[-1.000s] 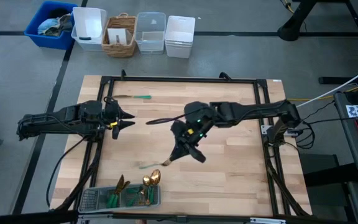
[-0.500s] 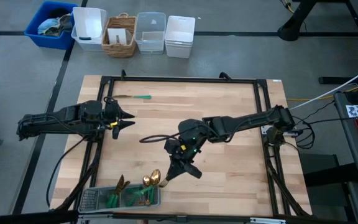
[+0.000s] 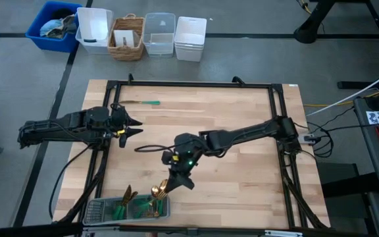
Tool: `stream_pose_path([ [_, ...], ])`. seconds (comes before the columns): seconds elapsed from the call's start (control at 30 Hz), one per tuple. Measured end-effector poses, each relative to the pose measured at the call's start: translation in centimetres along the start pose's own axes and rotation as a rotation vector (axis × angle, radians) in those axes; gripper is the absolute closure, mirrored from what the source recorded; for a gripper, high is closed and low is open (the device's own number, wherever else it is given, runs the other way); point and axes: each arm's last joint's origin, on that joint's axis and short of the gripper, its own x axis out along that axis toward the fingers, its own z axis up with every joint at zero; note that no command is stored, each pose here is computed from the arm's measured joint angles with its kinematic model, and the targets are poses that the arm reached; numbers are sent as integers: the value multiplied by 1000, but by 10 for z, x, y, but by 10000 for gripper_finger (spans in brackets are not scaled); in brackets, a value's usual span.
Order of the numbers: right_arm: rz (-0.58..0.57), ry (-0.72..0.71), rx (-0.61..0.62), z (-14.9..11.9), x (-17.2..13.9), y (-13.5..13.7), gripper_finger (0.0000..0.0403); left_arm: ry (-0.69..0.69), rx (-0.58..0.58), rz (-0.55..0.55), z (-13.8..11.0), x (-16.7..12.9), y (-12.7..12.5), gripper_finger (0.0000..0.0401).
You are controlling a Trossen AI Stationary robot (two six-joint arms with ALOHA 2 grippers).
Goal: Sort silverware
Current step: Put the fork into the cutlery rack, then move the cutlery rack to the center of the table
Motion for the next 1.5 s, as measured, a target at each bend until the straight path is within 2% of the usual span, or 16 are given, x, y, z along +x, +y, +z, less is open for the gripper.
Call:
stream_pose_path([
  [0.27, -10, -38, 73, -1, 17, -23, 400, 2, 40, 0, 0, 0, 0, 252],
  [0.47, -87, -97, 85, -2, 21, -32, 398, 26, 51, 5, -2, 0, 1, 252],
  [1.03, -103, -113, 53, 2, 17, -35, 323, 36, 47, 8, -3, 0, 1, 252],
  [1.27, 42, -15, -78, 22, -19, -60, 324, 19, -33, 80, -3, 0, 3, 252],
  [1.5, 27, -73, -279, 51, -78, -98, 325, 31, -77, 109, -5, 0, 4, 252],
])
